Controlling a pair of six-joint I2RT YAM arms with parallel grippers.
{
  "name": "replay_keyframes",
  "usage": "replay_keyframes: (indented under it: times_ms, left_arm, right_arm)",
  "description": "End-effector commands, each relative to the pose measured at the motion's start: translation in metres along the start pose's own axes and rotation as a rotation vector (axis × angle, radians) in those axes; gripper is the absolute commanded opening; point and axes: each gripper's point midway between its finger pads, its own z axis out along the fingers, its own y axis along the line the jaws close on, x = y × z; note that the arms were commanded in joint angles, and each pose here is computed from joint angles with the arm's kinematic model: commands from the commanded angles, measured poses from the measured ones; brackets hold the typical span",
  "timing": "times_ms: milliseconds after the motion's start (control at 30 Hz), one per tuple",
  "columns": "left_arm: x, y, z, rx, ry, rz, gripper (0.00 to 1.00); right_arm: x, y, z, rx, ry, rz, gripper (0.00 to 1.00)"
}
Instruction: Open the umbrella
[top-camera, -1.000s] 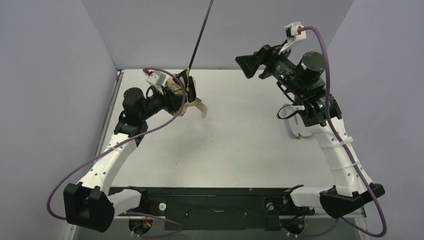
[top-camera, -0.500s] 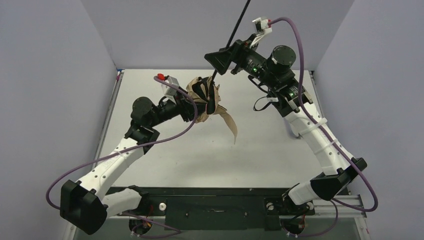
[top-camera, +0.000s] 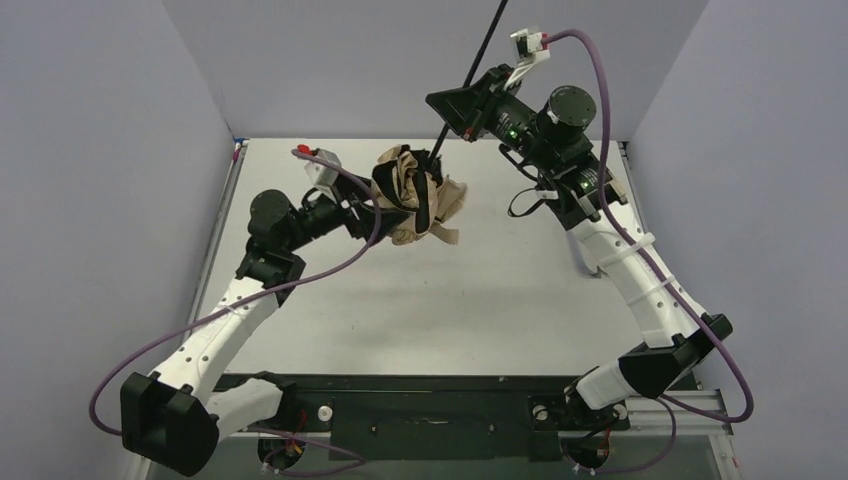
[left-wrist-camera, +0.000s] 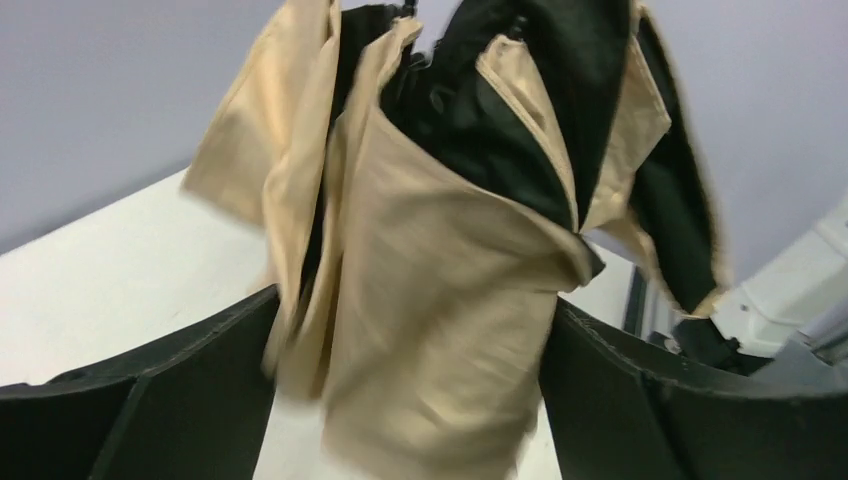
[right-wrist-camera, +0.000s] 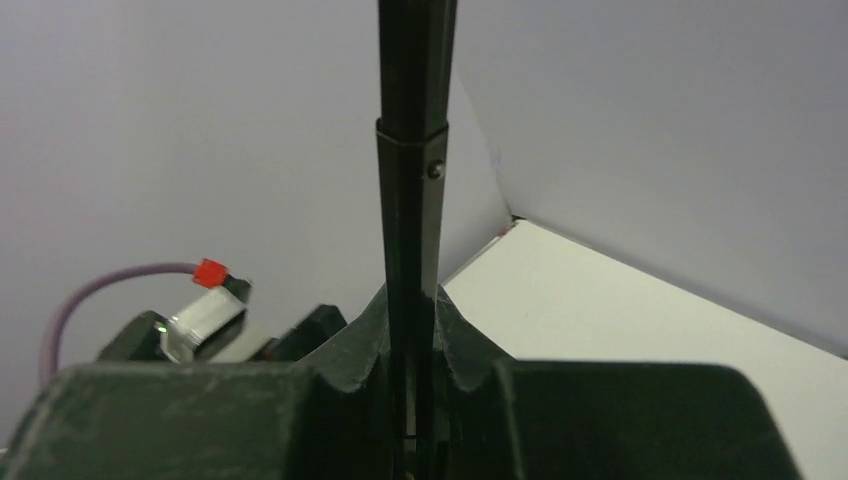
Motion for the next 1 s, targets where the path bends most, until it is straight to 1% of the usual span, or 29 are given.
replay_keyframes:
  times_ms: [0, 33, 67, 100, 133, 167, 200, 267, 300, 333, 367, 400, 433, 467, 600, 667, 767, 867, 933, 967]
  left_arm:
    - [-0.008, 0.052, -0.041, -0.19, 0.032, -0.07, 0.99]
    - [-0.003, 0.058, -0.048, -0.22, 0.064, -0.078, 0.99]
    - [-0.003, 0.07, -0.06, -0.254, 0.078, -0.078, 0.97]
    - [0.004, 0.076, -0.067, -0.283, 0.121, -0.089, 0.97]
    - [0.005, 0.086, -0.076, -0.325, 0.132, -0.094, 0.97]
    - [0.014, 0.093, -0.084, -0.365, 0.178, -0.123, 0.97]
    - [0.016, 0.101, -0.092, -0.398, 0.194, -0.125, 0.97]
    - [0.024, 0.111, -0.104, -0.46, 0.236, -0.165, 0.97]
    - [0.03, 0.116, -0.11, -0.499, 0.259, -0.195, 0.97]
    - [0.03, 0.118, -0.113, -0.51, 0.262, -0.195, 0.97]
    - [0.028, 0.123, -0.121, -0.529, 0.253, -0.198, 0.97]
    - [0.026, 0.124, -0.123, -0.525, 0.245, -0.191, 0.97]
    - [0.022, 0.121, -0.125, -0.511, 0.228, -0.171, 0.97]
    - [0.022, 0.117, -0.126, -0.501, 0.221, -0.154, 0.97]
    - [0.012, 0.1, -0.122, -0.412, 0.178, -0.05, 0.97]
    - [0.01, 0.094, -0.121, -0.383, 0.169, -0.023, 0.97]
    - [0.008, 0.086, -0.12, -0.351, 0.166, 0.005, 0.97]
    - [0.003, 0.085, -0.12, -0.357, 0.157, 0.03, 0.97]
    - [-0.001, 0.087, -0.121, -0.38, 0.153, 0.034, 0.97]
    - [-0.002, 0.088, -0.122, -0.387, 0.152, 0.035, 0.97]
  right_arm:
    - [-0.004, -0.047, -0.009, 0.134, -0.024, -0.155, 0.0]
    - [-0.003, -0.057, -0.012, 0.171, -0.021, -0.225, 0.0]
    - [0.007, -0.071, -0.014, 0.205, 0.002, -0.251, 0.0]
    - [0.007, -0.082, -0.016, 0.242, 0.002, -0.316, 0.0]
    - [0.017, -0.092, -0.017, 0.264, 0.02, -0.339, 0.0]
    - [0.017, -0.1, -0.019, 0.287, 0.022, -0.388, 0.0]
    - [0.028, -0.108, -0.02, 0.301, 0.042, -0.41, 0.0]
    - [0.036, -0.12, -0.021, 0.328, 0.056, -0.503, 0.0]
    - [0.032, -0.121, -0.021, 0.344, 0.04, -0.569, 0.0]
    - [0.04, -0.125, -0.022, 0.353, 0.054, -0.596, 0.0]
    - [0.035, -0.12, -0.022, 0.353, 0.035, -0.66, 0.0]
    - [0.04, -0.12, -0.023, 0.356, 0.043, -0.681, 0.0]
    - [0.036, -0.107, -0.022, 0.329, 0.021, -0.719, 0.0]
    - [0.041, -0.103, -0.021, 0.311, 0.028, -0.739, 0.0]
    - [0.043, -0.073, -0.027, 0.243, -0.01, -0.758, 0.0]
    - [0.045, -0.069, -0.03, 0.239, -0.022, -0.752, 0.0]
    - [0.037, -0.092, -0.04, 0.325, -0.024, -0.748, 0.0]
    - [0.014, -0.143, -0.051, 0.477, -0.067, -0.717, 0.0]
    - [0.001, -0.161, -0.049, 0.526, -0.097, -0.701, 0.0]
    - [-0.011, -0.158, -0.046, 0.526, -0.127, -0.701, 0.0]
